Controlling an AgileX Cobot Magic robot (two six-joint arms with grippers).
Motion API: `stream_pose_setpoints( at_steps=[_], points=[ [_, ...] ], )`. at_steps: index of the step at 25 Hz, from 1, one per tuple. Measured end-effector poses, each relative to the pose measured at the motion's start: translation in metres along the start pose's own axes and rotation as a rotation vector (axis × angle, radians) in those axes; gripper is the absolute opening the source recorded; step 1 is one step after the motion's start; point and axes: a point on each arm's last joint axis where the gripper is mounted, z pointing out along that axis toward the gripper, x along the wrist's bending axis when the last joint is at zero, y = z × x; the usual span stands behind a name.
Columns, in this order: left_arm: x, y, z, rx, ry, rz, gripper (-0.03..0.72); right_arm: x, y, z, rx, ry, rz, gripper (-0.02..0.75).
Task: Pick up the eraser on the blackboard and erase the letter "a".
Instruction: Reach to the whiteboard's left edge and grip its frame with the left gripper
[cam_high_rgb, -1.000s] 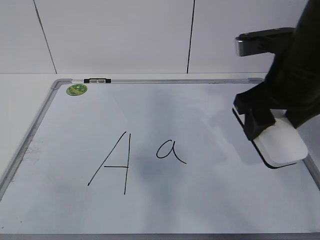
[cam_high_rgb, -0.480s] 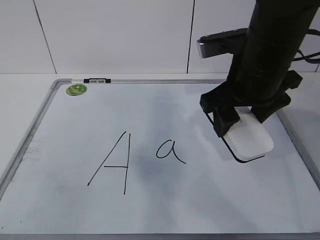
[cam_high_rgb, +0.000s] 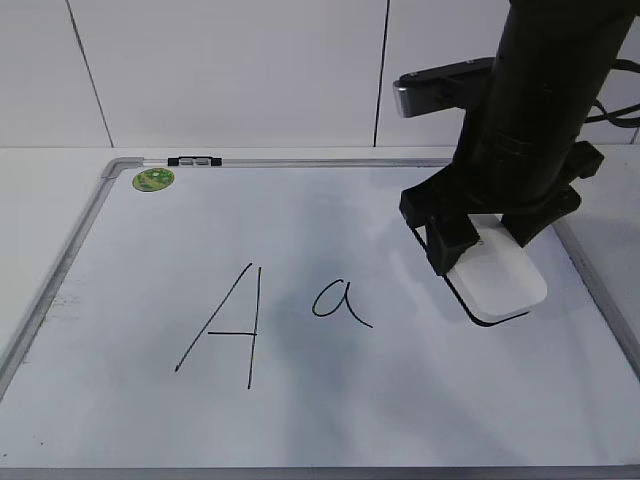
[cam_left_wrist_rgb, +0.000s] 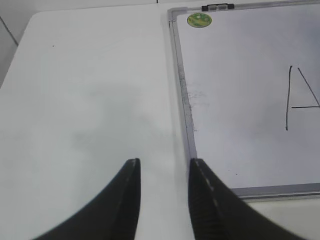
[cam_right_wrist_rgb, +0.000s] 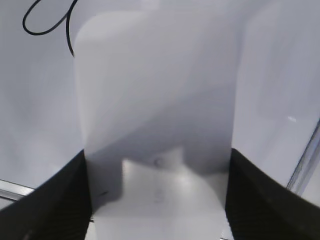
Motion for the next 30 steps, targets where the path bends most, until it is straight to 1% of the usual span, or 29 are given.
stream_pose_setpoints(
  at_steps=[3, 6, 7, 10, 12, 17, 21, 27, 30],
  points=[
    [-0.003, 0.035, 0.01, 0.109, -0.012, -0.005, 0.245, 0.0, 0.0, 0.0, 0.0, 0.0, 0.0, 0.535],
    [-0.007, 0.069, 0.033, 0.213, -0.037, -0.018, 0.245, 0.0, 0.0, 0.0, 0.0, 0.0, 0.0, 0.535],
    [-0.009, 0.079, 0.039, 0.232, -0.045, -0.023, 0.245, 0.0, 0.0, 0.0, 0.0, 0.0, 0.0, 0.535],
    [-0.012, 0.102, 0.071, 0.328, -0.055, -0.031, 0.245, 0.0, 0.0, 0.0, 0.0, 0.0, 0.0, 0.535],
    [-0.013, 0.112, 0.092, 0.385, -0.054, -0.032, 0.245, 0.0, 0.0, 0.0, 0.0, 0.0, 0.0, 0.535],
    [-0.015, 0.115, 0.155, 0.535, -0.047, -0.035, 0.245, 0.0, 0.0, 0.0, 0.0, 0.0, 0.0, 0.535],
    [-0.016, 0.109, 0.194, 0.615, -0.04, -0.036, 0.245, 0.0, 0.0, 0.0, 0.0, 0.0, 0.0, 0.535],
    [-0.018, 0.102, 0.242, 0.646, -0.035, -0.039, 0.245, 0.0, 0.0, 0.0, 0.0, 0.0, 0.0, 0.535],
    [-0.018, 0.097, 0.265, 0.688, -0.034, -0.043, 0.245, 0.0, 0.0, 0.0, 0.001, 0.004, 0.001, 0.534]
  ],
)
